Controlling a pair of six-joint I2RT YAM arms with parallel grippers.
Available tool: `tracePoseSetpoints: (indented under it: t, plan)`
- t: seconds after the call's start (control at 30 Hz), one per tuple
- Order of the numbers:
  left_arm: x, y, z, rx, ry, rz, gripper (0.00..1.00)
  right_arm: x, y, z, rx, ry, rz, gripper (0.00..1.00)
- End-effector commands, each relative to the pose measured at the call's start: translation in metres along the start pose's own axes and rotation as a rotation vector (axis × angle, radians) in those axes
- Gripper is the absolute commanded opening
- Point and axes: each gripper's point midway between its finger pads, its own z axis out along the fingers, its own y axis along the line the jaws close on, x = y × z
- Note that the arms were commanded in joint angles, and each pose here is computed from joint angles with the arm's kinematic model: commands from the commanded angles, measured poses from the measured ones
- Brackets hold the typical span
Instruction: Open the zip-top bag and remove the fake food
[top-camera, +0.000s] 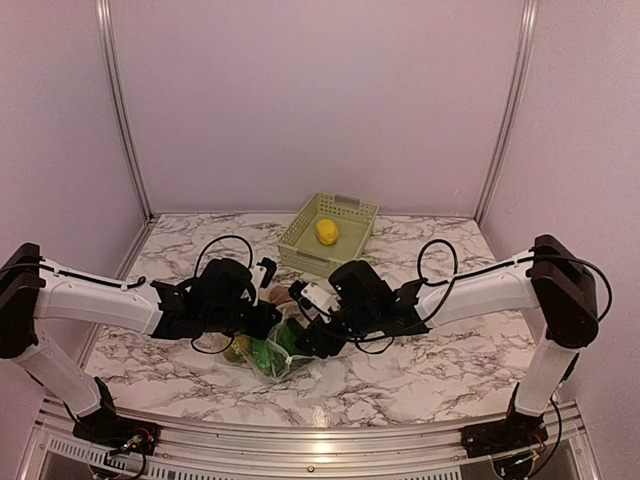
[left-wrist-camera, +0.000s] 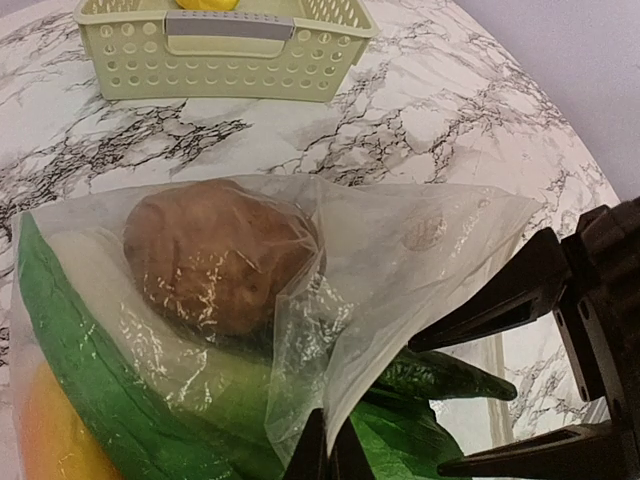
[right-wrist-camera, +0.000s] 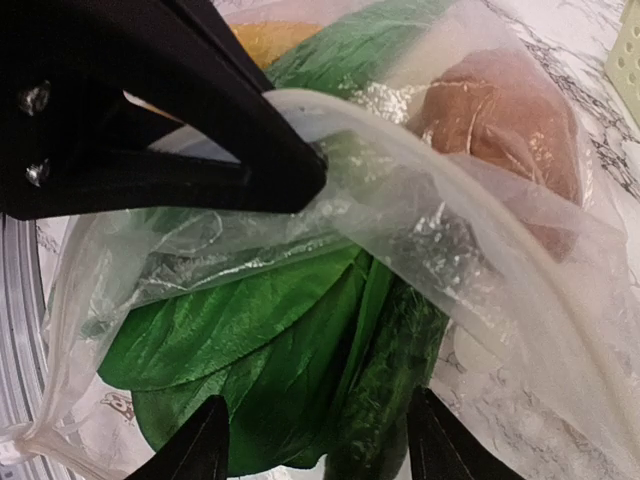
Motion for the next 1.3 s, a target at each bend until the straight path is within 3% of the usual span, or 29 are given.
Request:
tracePoseSetpoints:
  t: [0.0, 0.3, 0.77, 0.93, 1.13, 1.27]
  plan:
    - [-0.005, -0.007, 0.002, 0.009, -0.001, 0.026, 0.00, -0.022, -0.013, -0.021, 0.103, -0.033, -0.008, 0.58]
    - [-0.004, -0.004, 0.002, -0.002, -0.001, 0.030, 0.00, 0.013, -0.030, -0.023, 0.119, 0.038, 0.044, 0.47]
    - [-0.002, -0.003, 0.005, -0.009, 0.001, 0.027, 0.00, 0.051, -0.030, 0.007, 0.087, 0.154, 0.077, 0.48]
    - [-0.001, -0.001, 0.005, -0.016, 0.001, 0.027, 0.00, 0.042, -0.027, 0.000, 0.089, 0.138, 0.064, 0.32]
    - [-0.001, 0.001, 0.008, -0.024, 0.000, 0.027, 0.00, 0.011, -0.017, -0.025, 0.097, 0.092, 0.031, 0.03]
    - [0.001, 0.003, 0.009, -0.038, 0.002, 0.025, 0.00, -0.006, -0.012, -0.046, 0.119, 0.093, 0.013, 0.00]
